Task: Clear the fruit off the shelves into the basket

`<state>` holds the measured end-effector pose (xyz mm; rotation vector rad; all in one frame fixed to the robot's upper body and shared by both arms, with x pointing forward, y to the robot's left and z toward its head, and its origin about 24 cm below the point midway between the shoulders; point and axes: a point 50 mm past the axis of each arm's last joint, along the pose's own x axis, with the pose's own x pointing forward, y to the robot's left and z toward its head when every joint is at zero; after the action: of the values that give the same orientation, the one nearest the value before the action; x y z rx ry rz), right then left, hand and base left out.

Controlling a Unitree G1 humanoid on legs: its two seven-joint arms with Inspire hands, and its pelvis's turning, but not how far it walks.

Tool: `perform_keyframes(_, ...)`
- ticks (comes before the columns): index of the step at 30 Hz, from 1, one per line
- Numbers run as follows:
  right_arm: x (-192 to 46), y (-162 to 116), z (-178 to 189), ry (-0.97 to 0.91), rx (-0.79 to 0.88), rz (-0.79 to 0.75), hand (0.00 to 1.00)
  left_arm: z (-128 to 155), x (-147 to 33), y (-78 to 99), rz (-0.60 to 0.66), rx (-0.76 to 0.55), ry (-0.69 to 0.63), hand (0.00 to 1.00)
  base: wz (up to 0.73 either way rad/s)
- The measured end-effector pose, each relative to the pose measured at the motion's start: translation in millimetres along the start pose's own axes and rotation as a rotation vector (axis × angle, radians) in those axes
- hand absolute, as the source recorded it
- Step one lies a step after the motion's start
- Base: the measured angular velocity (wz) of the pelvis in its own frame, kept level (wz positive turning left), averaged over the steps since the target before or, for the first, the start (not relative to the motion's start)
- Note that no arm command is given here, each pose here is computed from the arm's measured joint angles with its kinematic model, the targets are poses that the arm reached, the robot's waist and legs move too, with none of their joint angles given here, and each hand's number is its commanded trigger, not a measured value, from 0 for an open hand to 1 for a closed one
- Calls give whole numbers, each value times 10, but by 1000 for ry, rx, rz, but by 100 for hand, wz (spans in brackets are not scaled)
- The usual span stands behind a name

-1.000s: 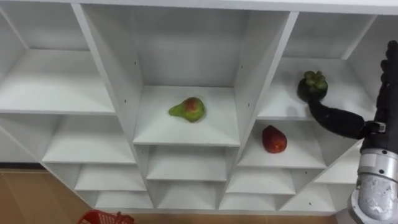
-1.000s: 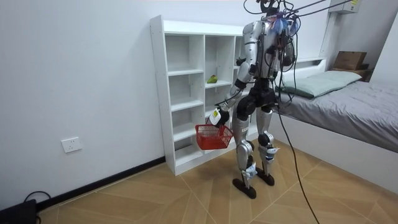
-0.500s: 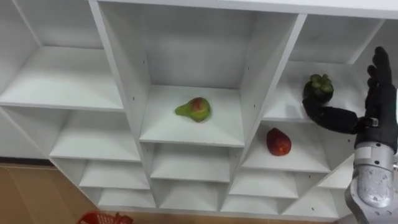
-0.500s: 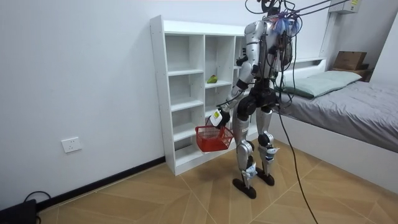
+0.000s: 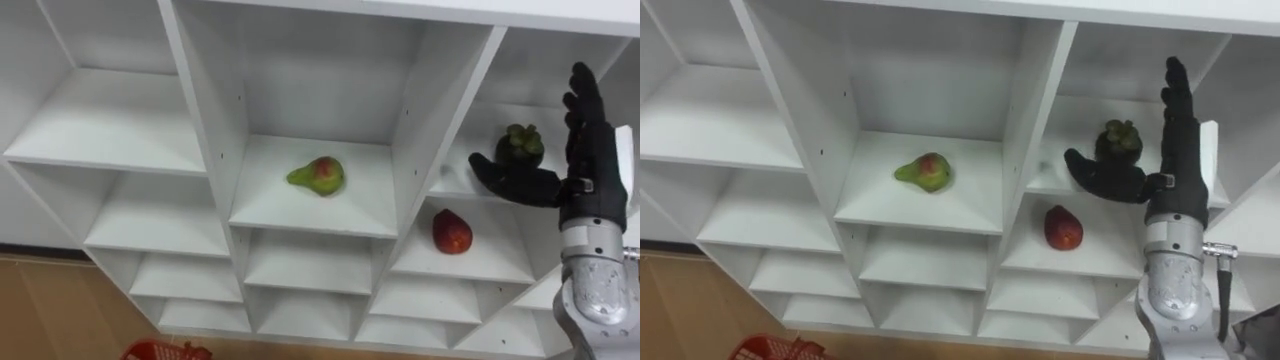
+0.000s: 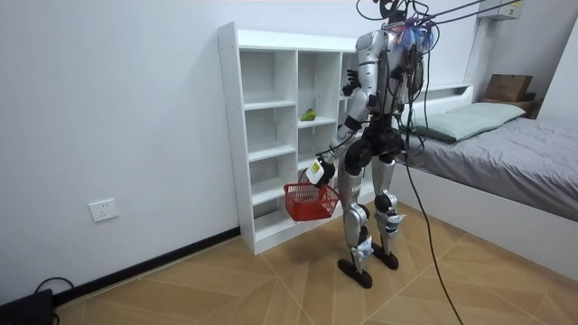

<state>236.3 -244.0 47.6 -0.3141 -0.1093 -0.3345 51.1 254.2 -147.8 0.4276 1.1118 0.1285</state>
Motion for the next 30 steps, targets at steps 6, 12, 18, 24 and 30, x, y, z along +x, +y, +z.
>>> perform_keyframes(6,62,12,-35,27,-19,-3,0,-38,-7,1,0,40,18,100,0)
perform_keyframes(12,155,27,-39,31,-53,-5,0,-148,-35,31,12,95,69,100,0)
perform_keyframes(18,229,-49,-114,68,-64,-40,0,-227,-54,77,32,99,112,100,0)
perform_keyframes(24,258,-150,-120,75,-106,-50,0,-257,-62,70,30,104,133,100,0)
perform_keyframes(30,235,-141,-243,144,-129,22,0,-247,-55,49,1,135,144,100,1)
